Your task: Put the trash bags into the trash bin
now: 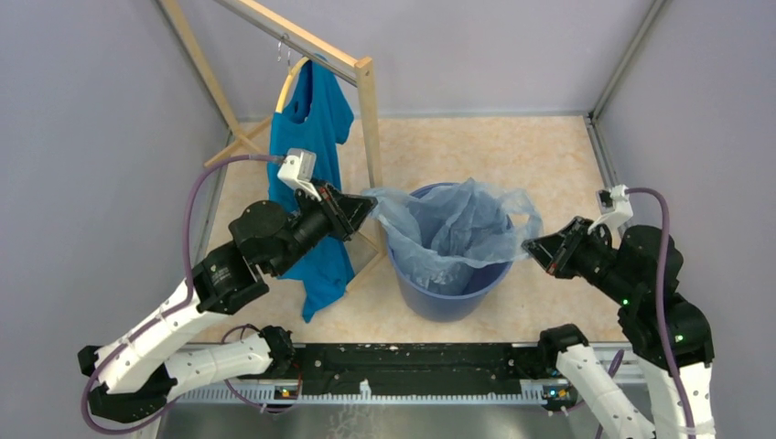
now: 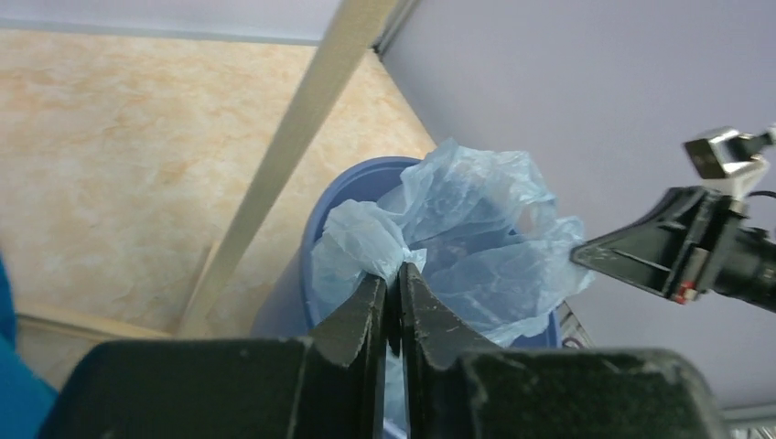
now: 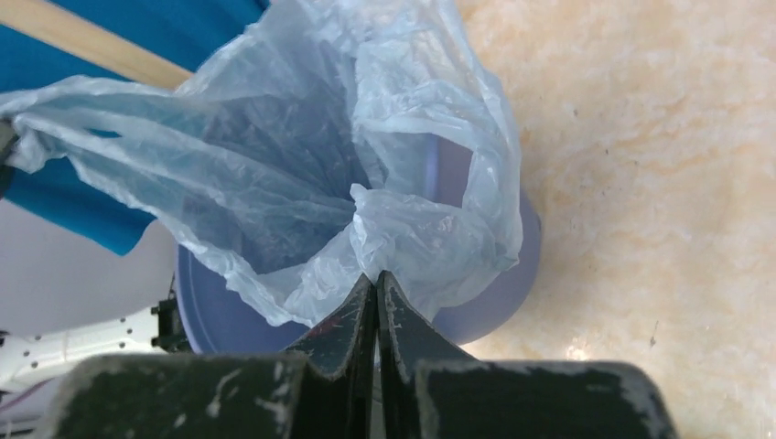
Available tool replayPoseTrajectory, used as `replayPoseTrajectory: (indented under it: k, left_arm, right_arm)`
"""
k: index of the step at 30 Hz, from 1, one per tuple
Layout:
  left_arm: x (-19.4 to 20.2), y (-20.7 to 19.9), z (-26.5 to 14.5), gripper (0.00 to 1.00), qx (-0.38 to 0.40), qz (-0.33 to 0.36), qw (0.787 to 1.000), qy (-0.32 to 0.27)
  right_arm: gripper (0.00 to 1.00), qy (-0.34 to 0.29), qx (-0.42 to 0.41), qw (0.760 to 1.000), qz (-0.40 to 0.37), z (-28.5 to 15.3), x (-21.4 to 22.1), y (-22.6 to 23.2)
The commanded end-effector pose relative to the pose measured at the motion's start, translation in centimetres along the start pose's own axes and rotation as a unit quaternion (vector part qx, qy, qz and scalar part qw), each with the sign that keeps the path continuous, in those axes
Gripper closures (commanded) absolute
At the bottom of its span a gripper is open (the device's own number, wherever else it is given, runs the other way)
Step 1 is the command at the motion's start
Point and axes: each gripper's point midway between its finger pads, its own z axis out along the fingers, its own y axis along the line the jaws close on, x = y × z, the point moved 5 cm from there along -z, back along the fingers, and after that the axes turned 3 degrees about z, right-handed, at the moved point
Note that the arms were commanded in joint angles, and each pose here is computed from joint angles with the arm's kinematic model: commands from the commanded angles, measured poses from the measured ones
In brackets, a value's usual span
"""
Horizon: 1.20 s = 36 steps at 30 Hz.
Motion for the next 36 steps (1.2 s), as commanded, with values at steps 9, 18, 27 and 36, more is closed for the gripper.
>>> replayPoseTrajectory:
  k: [9, 18, 27, 36]
  left_arm:
    - [1.5, 1.2, -1.2, 0.18, -0.029, 0.011, 0.998, 0.048]
    - [3.9, -0.3, -2.1, 0.01, 0.058, 0.005, 0.993, 0.105]
    - [5.0, -0.4, -1.2, 0.04, 0.075, -0.006, 0.992, 0.102]
    - [3.4, 1.2, 0.5, 0.32, -0.012, -0.006, 0.999, 0.052]
  right_arm:
    - [1.00, -0.009, -0.072, 0.990, -0.123, -0.5, -1.5, 2.0]
    - [1.00, -0.013, -0.089, 0.987, -0.131, -0.6, -1.5, 2.5]
    - [1.00, -0.016, -0.101, 0.986, -0.130, -1.0, -1.4, 2.8]
    - [1.00, -0.017, -0.091, 0.987, -0.131, -1.6, -1.2, 2.5]
